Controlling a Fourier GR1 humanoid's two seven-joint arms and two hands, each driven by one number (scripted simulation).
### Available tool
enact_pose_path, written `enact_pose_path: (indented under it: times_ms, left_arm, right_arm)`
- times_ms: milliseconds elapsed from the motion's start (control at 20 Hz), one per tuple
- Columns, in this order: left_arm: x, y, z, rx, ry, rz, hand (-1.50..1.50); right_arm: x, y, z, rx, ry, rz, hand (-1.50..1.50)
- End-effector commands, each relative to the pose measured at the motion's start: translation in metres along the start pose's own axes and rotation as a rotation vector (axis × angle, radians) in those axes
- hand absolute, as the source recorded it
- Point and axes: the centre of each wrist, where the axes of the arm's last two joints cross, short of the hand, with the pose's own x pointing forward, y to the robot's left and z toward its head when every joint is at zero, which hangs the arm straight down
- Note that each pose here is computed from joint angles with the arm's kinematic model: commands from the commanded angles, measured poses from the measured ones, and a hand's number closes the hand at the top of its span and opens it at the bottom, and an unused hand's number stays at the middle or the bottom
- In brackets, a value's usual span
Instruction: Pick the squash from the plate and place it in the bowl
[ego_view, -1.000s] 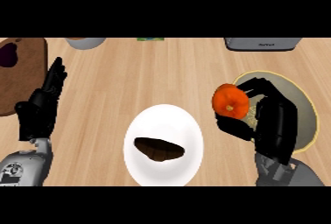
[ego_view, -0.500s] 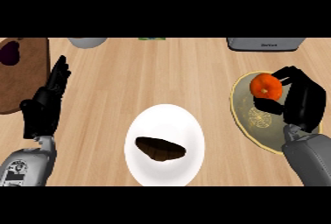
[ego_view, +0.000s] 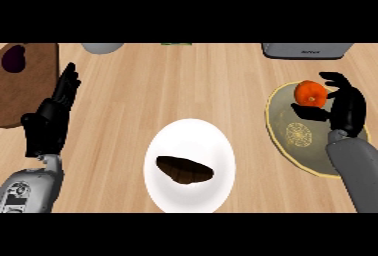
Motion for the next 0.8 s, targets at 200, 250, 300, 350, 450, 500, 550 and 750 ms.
enact_pose_path:
  times_ms: [200,250,300,350,450,500,550,750]
  left_arm:
    - [0.004,-0.004,0.004,0.016,0.015,0.001,0.0]
    - [-0.006,-0.007,-0.011,0.028,-0.006,-0.021,0.0]
    - [-0.007,-0.004,0.003,0.014,0.007,-0.016,0.0]
    - [-0.002,0.006,0.015,0.004,0.005,-0.008,0.0]
    - [-0.008,0.007,0.004,0.018,-0.005,-0.001,0.0]
    - [-0.008,0.002,0.011,0.021,0.014,-0.005,0.0]
    - [-0.01,0.001,0.007,0.006,0.018,-0.003,0.0]
    - [-0.008,0.001,0.0,0.028,0.029,-0.007,0.0]
  right_arm:
    - [-0.016,0.007,-0.021,0.036,-0.076,-0.248,-1.5]
    - [-0.031,0.004,-0.017,0.015,-0.097,-0.263,-1.5]
    - [-0.03,-0.011,-0.022,-0.007,-0.111,-0.297,-1.5]
    - [-0.045,-0.012,-0.023,-0.007,-0.091,-0.3,-1.5]
    - [-0.048,-0.02,-0.026,-0.039,-0.072,-0.333,-1.5]
    - [-0.037,-0.016,-0.022,-0.023,-0.077,-0.338,-1.5]
    - [-0.059,-0.024,-0.01,-0.012,-0.054,-0.347,-1.5]
    - [-0.08,-0.063,-0.013,0.008,-0.041,-0.443,-1.5]
